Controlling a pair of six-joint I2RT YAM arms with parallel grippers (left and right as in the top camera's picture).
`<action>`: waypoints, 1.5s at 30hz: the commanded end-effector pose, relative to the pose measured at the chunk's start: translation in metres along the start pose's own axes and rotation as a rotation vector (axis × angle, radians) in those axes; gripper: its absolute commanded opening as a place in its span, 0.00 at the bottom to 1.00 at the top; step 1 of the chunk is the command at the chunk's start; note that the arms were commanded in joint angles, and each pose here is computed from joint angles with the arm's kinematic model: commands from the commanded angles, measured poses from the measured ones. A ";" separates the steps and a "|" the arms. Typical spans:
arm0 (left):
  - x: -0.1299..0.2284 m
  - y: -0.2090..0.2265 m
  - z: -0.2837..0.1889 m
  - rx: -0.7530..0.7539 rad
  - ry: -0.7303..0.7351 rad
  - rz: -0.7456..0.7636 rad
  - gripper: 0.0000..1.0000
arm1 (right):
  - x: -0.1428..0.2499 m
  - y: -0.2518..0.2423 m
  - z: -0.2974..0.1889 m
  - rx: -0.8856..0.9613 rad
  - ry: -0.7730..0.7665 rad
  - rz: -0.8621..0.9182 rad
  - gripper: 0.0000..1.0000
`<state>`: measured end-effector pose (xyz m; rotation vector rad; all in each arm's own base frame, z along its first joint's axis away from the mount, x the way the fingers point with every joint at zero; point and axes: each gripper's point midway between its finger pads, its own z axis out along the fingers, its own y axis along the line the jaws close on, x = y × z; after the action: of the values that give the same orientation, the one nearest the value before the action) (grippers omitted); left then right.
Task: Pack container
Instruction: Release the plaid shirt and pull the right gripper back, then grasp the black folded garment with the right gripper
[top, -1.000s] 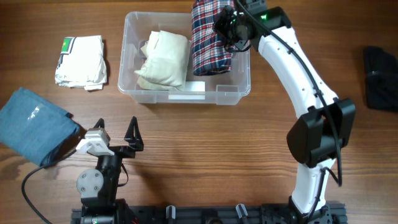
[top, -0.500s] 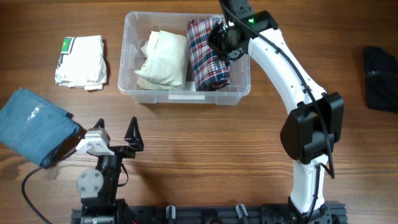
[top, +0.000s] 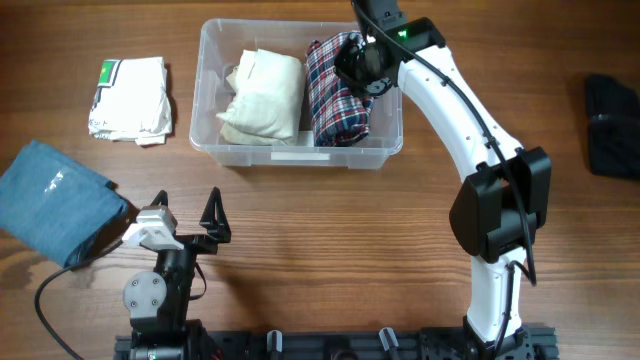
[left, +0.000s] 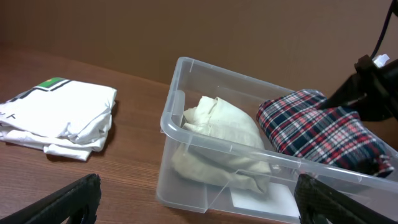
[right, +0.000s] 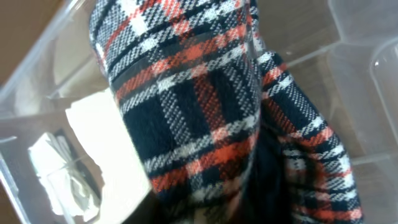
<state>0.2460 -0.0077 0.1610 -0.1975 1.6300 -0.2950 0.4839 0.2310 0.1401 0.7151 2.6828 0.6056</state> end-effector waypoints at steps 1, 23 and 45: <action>0.002 0.001 0.000 0.003 0.002 0.020 1.00 | 0.000 0.004 0.003 -0.012 0.000 -0.010 0.93; 0.002 0.001 0.000 0.003 0.002 0.019 1.00 | -0.191 -0.185 -0.289 0.205 -0.582 -0.260 0.95; 0.002 0.001 0.000 0.003 0.002 0.020 1.00 | -0.201 -0.493 -0.183 0.763 -0.070 -0.143 0.82</action>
<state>0.2460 -0.0077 0.1610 -0.1975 1.6300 -0.2950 0.3867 -0.3109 0.1185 0.7238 2.7834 -0.4489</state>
